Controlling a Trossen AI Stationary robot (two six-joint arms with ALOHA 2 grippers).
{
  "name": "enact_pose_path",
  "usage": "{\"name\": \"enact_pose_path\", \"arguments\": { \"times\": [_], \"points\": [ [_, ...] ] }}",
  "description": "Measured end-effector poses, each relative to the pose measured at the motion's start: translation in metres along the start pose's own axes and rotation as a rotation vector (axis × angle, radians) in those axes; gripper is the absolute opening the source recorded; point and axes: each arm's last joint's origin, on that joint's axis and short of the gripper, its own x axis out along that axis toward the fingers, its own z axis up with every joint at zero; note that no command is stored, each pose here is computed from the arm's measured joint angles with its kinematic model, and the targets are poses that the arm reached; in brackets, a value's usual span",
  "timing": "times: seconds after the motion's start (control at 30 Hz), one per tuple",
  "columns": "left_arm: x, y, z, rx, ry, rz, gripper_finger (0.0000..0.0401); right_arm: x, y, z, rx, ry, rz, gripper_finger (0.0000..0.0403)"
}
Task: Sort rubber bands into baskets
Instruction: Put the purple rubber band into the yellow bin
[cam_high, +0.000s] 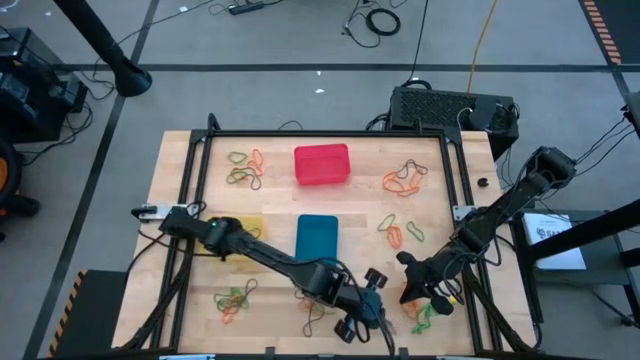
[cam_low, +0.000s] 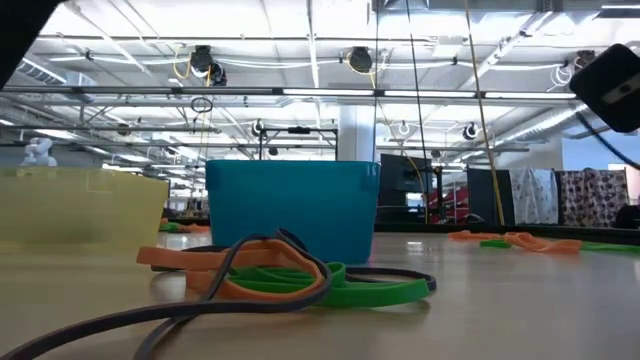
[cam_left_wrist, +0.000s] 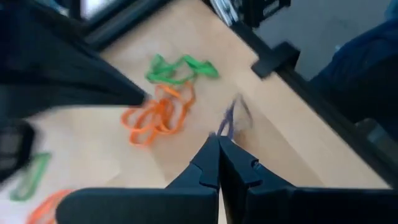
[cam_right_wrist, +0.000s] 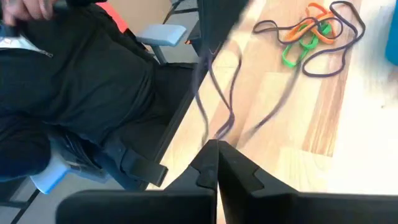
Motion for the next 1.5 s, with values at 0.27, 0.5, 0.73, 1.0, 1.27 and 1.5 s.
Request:
{"name": "enact_pose_path", "arguments": {
  "times": [0.27,0.5,0.73,1.0,1.27,1.5],
  "points": [
    [-0.074,0.007,0.034,-0.008,-0.140,0.042,0.0000,0.000,0.000,0.000,-0.003,0.001,-0.001,0.0000],
    [-0.092,0.013,0.040,-0.016,-0.186,0.056,0.0000,0.000,0.000,0.000,-0.006,0.001,-0.002,0.0000],
    [-0.016,0.014,0.020,-0.040,-0.211,-0.054,0.0000,0.000,0.000,0.000,-0.007,0.001,-0.002,0.0000],
    [0.082,0.012,-0.026,-0.054,-0.188,0.039,0.0000,0.000,0.000,-0.001,-0.009,0.007,-0.004,0.0000],
    [0.108,0.021,-0.052,-0.074,-0.121,0.070,0.0012,0.000,0.000,-0.001,-0.012,0.008,-0.004,0.0000],
    [0.104,0.016,-0.049,-0.047,-0.100,0.073,0.0041,0.000,-0.001,-0.001,-0.021,0.013,-0.005,0.0000]
  ]
}}
